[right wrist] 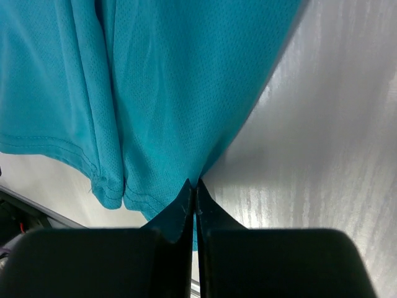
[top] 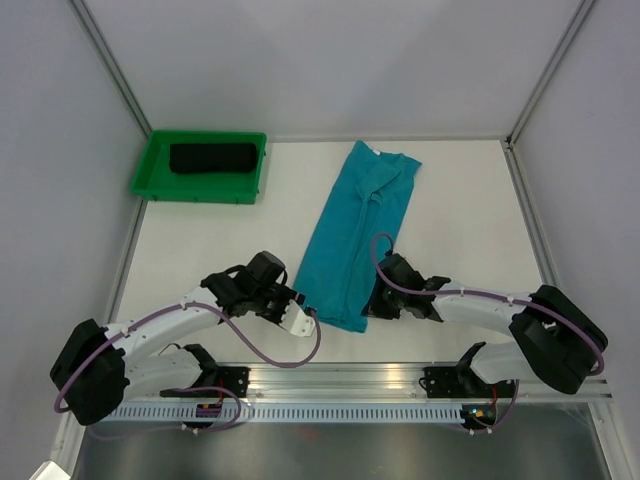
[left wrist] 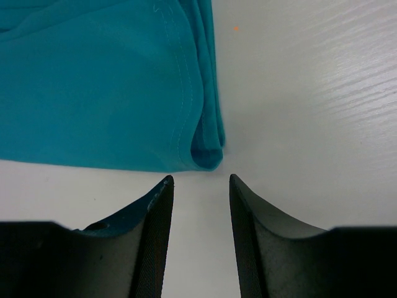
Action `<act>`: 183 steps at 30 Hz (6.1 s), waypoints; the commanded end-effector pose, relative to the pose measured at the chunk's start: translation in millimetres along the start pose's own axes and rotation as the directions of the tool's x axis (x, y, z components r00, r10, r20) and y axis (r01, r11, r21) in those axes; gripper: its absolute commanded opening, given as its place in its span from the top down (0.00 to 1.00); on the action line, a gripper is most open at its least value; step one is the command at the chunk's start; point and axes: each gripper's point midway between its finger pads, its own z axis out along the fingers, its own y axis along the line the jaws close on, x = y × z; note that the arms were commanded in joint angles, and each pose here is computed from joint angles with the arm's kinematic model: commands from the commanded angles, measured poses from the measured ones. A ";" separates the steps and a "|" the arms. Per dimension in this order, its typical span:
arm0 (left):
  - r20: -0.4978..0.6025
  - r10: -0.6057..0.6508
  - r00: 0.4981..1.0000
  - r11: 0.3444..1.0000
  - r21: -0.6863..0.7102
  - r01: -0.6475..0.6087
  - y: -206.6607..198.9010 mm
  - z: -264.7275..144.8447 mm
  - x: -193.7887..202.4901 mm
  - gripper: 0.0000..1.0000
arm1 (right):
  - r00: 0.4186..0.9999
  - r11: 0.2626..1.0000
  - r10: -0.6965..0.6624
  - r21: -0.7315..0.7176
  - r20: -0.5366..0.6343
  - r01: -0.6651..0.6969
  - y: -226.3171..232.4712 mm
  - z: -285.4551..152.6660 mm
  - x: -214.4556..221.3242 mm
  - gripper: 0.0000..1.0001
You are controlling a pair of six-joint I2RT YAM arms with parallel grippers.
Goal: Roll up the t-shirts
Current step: Roll the tshirt
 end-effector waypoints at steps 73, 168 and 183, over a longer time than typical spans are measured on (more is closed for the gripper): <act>0.286 0.365 0.886 0.867 0.242 -0.435 -45.1 60.9 -63.1 0.50 | -0.330 -0.343 -0.939 -0.299 0.093 0.890 -59.3 -50.6 36.7 0.51; 0.086 -0.764 0.640 0.641 0.225 0.734 81.2 61.7 -11.1 0.98 | 0.861 0.828 -0.465 -0.244 0.206 0.506 -5.1 -39.8 -33.8 0.52; 0.061 -0.710 0.701 0.667 0.379 0.642 23.6 38.4 -55.0 0.98 | 0.933 0.881 -0.360 -0.340 -0.032 0.328 -2.5 -65.3 26.4 0.98</act>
